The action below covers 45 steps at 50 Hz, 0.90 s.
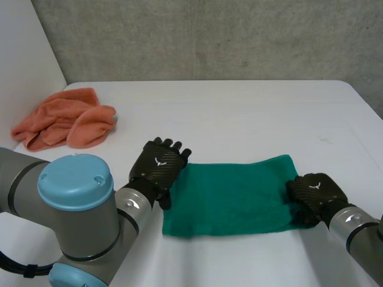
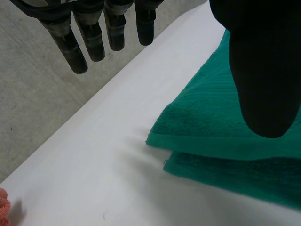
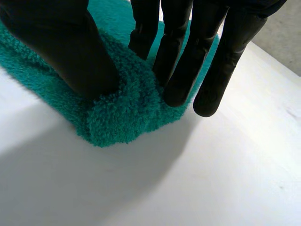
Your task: Fold the laundry.
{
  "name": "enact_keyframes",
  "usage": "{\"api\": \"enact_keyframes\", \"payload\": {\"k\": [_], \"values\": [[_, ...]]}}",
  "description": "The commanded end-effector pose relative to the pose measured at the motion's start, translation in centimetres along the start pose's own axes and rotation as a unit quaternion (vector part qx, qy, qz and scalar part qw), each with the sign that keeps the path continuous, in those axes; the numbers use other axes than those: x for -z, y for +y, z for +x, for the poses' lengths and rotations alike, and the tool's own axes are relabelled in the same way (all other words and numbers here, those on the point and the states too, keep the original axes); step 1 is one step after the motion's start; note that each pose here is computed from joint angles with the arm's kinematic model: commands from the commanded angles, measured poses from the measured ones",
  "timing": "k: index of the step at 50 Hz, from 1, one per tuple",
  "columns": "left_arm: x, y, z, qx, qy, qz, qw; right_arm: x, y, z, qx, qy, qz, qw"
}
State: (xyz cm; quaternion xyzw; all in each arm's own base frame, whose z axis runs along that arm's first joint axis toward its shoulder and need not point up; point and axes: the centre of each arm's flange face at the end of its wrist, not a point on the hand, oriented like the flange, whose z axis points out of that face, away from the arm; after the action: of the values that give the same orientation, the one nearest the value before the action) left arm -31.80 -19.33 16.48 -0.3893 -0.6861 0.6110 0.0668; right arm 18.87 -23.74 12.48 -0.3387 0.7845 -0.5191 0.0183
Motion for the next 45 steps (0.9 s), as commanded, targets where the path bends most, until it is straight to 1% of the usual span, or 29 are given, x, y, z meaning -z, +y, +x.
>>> {"api": "enact_keyframes", "payload": {"k": [1,5,8,9,12,13,16,17,20,21,23,25,28,29,31,32,35,36,39,40,43,45], "values": [[0.2,-0.2,-0.3,0.001,-0.005,0.001,1.000,0.6,-2.5,1.8,0.069,0.049,0.037,0.996],[0.4,-0.6,-1.5,0.006,-0.021,0.006,1.000,0.9,-4.8,2.5,0.127,0.086,0.059,0.986],[0.7,-0.8,-2.4,0.009,-0.032,0.009,0.999,1.5,-7.8,-0.2,0.180,0.078,0.104,0.975],[0.8,-0.9,-2.7,0.009,-0.037,0.010,0.999,1.9,-9.2,-2.1,0.203,0.063,0.132,0.968],[1.0,-1.0,-3.7,0.014,-0.051,0.012,0.999,3.0,-11.1,-5.3,0.241,0.036,0.177,0.954],[1.1,-1.0,-4.1,0.016,-0.058,0.010,0.998,3.6,-11.8,-7.2,0.264,0.017,0.198,0.944],[1.3,-1.0,-4.7,0.018,-0.066,0.010,0.998,4.1,-11.4,-10.3,0.305,-0.026,0.212,0.928],[1.5,-1.0,-4.8,0.018,-0.068,0.010,0.997,4.4,-10.6,-12.5,0.335,-0.061,0.218,0.915],[1.7,-1.0,-4.8,0.019,-0.068,0.009,0.997,5.0,-9.2,-15.1,0.371,-0.111,0.226,0.894],[1.7,-0.9,-4.7,0.019,-0.067,0.009,0.997,5.2,-8.3,-16.3,0.389,-0.134,0.225,0.883],[1.8,-0.9,-4.6,0.019,-0.066,0.009,0.998,5.2,-7.6,-16.9,0.399,-0.146,0.221,0.878],[1.8,-1.1,-4.4,0.019,-0.063,0.013,0.998,5.1,-7.1,-16.9,0.397,-0.147,0.211,0.881],[1.8,-1.3,-4.4,0.024,-0.063,0.017,0.998,5.1,-6.9,-16.7,0.376,-0.148,0.207,0.891],[1.7,-1.5,-4.4,0.032,-0.064,0.020,0.997,5.2,-7.5,-16.3,0.345,-0.147,0.208,0.903],[1.6,-1.8,-4.5,0.045,-0.066,0.027,0.996,5.5,-8.9,-15.1,0.300,-0.134,0.218,0.919],[1.4,-2.2,-4.7,0.058,-0.068,0.035,0.995,5.7,-10.5,-12.9,0.233,-0.111,0.225,0.940],[1.2,-3.1,-4.9,0.081,-0.070,0.050,0.993,5.7,-12.2,-9.6,0.133,-0.082,0.233,0.960],[1.2,-3.8,-4.8,0.096,-0.065,0.059,0.991,5.4,-12.7,-7.8,0.068,-0.071,0.232,0.968],[1.3,-5.0,-4.0,0.118,-0.051,0.078,0.989,4.8,-13.0,-5.7,-0.015,-0.069,0.217,0.974],[1.5,-5.6,-3.1,0.130,-0.034,0.086,0.987,4.6,-12.9,-4.9,-0.052,-0.079,0.203,0.975],[1.9,-6.5,-1.5,0.143,-0.007,0.093,0.985,4.2,-12.7,-4.0,-0.089,-0.093,0.175,0.976],[1.7,-6.7,0.3,0.149,0.020,0.087,0.985,3.7,-12.3,-3.6,-0.107,-0.098,0.153,0.978]]}}
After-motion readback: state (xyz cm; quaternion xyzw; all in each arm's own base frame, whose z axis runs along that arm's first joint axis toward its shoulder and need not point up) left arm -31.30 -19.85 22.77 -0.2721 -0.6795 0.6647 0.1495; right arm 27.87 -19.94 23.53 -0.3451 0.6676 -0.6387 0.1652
